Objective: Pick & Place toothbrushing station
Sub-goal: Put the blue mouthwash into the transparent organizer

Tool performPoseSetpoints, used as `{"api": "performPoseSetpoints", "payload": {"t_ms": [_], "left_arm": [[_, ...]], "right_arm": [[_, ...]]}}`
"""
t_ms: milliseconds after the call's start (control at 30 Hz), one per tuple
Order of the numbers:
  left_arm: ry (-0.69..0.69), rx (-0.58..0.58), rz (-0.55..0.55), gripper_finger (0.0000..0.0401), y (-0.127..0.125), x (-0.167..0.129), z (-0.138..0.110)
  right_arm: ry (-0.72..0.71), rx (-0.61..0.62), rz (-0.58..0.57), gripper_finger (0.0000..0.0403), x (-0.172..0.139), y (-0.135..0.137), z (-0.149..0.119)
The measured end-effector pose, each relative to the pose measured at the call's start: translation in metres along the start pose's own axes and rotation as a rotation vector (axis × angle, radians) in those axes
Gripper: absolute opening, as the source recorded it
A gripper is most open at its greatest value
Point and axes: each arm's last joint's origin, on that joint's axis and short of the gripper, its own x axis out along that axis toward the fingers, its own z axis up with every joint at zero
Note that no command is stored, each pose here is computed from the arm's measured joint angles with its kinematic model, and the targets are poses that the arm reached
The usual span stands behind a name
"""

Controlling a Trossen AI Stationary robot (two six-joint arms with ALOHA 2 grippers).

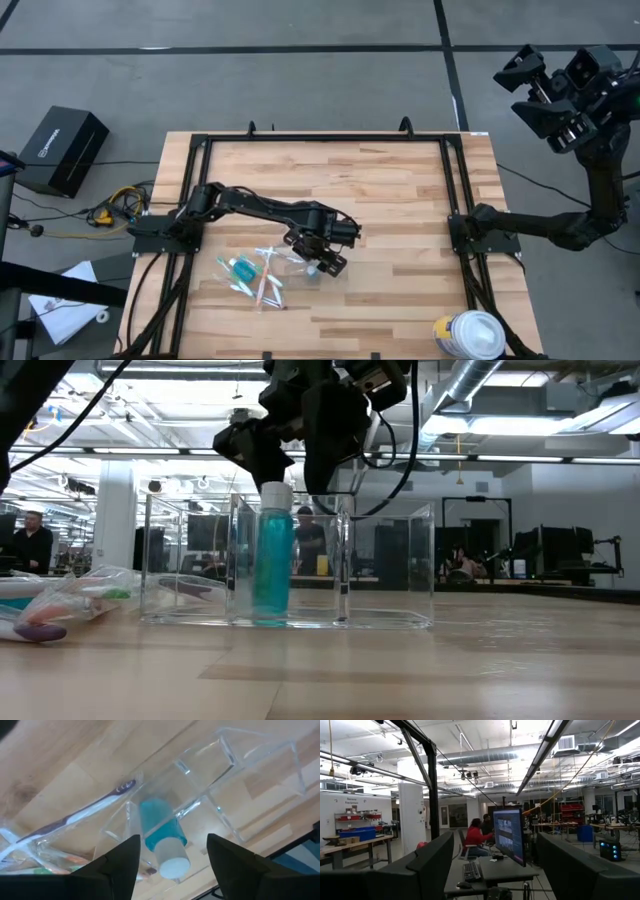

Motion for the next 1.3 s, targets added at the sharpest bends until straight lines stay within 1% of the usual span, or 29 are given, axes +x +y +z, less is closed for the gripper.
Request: {"api": "performPoseSetpoints", "payload": {"t_ms": [133, 233, 400, 500, 567, 600, 667, 733, 767, 833, 867, 900, 967, 1000, 1033, 1067, 1100, 1167, 1300], "left_arm": [[-0.007, 0.009, -0.011, 0.0218, 0.001, -0.002, 0.003], [-0.032, 0.011, -0.041, 0.0213, 0.001, -0.007, 0.007], [-0.136, 0.004, -0.088, 0.0207, 0.005, -0.029, 0.015], [-0.219, -0.004, -0.118, 0.0207, 0.01, -0.047, 0.017], [-0.326, 0.001, -0.133, 0.0207, 0.013, -0.065, 0.018], [-0.406, 0.004, -0.141, 0.0207, 0.015, -0.078, 0.017], [-0.57, -0.019, -0.115, 0.0205, 0.023, -0.102, 0.013], [-0.748, -0.065, -0.067, 0.0204, 0.035, -0.13, 0.002], [-0.847, -0.108, -0.052, 0.0204, 0.042, -0.146, -0.005], [-0.994, -0.198, 0.013, 0.0203, 0.062, -0.17, -0.023], [-1.058, -0.252, 0.023, 0.0202, 0.072, -0.182, -0.035], [-1.104, -0.303, 0.051, 0.0202, 0.083, -0.189, -0.045], [-1.209, -0.427, 0.05, 0.0202, 0.106, -0.204, -0.066], [-1.233, -0.47, 0.051, 0.0202, 0.116, -0.205, -0.075], [-1.267, -0.518, 0.023, 0.0202, 0.127, -0.21, -0.082], [-1.279, -0.551, -0.006, 0.0202, 0.136, -0.209, -0.09], [-1.271, -0.57, -0.012, 0.0202, 0.144, -0.205, -0.095], [-1.238, -0.606, -0.033, 0.0202, 0.159, -0.193, -0.103], [-1.119, -0.68, -0.06, 0.0202, 0.18, -0.156, -0.115]], "right_arm": [[0.006, -0.002, 0.013, 0.0274, 0.0, 0.0, 0.0], [0.007, -0.004, 0.018, 0.0274, 0.0, 0.001, 0.0], [0.001, -0.014, 0.023, 0.0274, 0.0, 0.001, 0.001], [-0.015, -0.021, 0.033, 0.0274, 0.0, 0.003, 0.003], [-0.025, -0.028, 0.039, 0.0274, 0.0, 0.003, 0.005], [-0.026, -0.031, 0.04, 0.0274, 0.0, 0.003, 0.005], [-0.027, -0.032, 0.039, 0.0274, 0.0, 0.003, 0.005], [-0.026, -0.022, 0.039, 0.0274, 0.0, 0.003, 0.005], [-0.027, -0.014, 0.038, 0.0274, 0.0, 0.003, 0.005], [-0.026, -0.003, 0.039, 0.0274, 0.0, 0.003, 0.005], [-0.026, 0.005, 0.038, 0.0274, 0.0, 0.003, 0.005], [-0.026, 0.014, 0.039, 0.0274, 0.0, 0.003, 0.005], [-0.026, 0.021, 0.038, 0.0274, 0.0, 0.003, 0.005], [-0.026, 0.021, 0.039, 0.0274, 0.0, 0.003, 0.005], [-0.026, 0.02, 0.039, 0.0274, 0.0, 0.003, 0.005], [-0.026, 0.021, 0.039, 0.0274, 0.0, 0.003, 0.005], [-0.026, 0.021, 0.039, 0.0274, 0.0, 0.003, 0.005], [-0.023, 0.024, 0.037, 0.0274, 0.001, 0.002, 0.004], [-0.011, 0.044, 0.029, 0.0274, 0.005, -0.006, 0.002]]}}
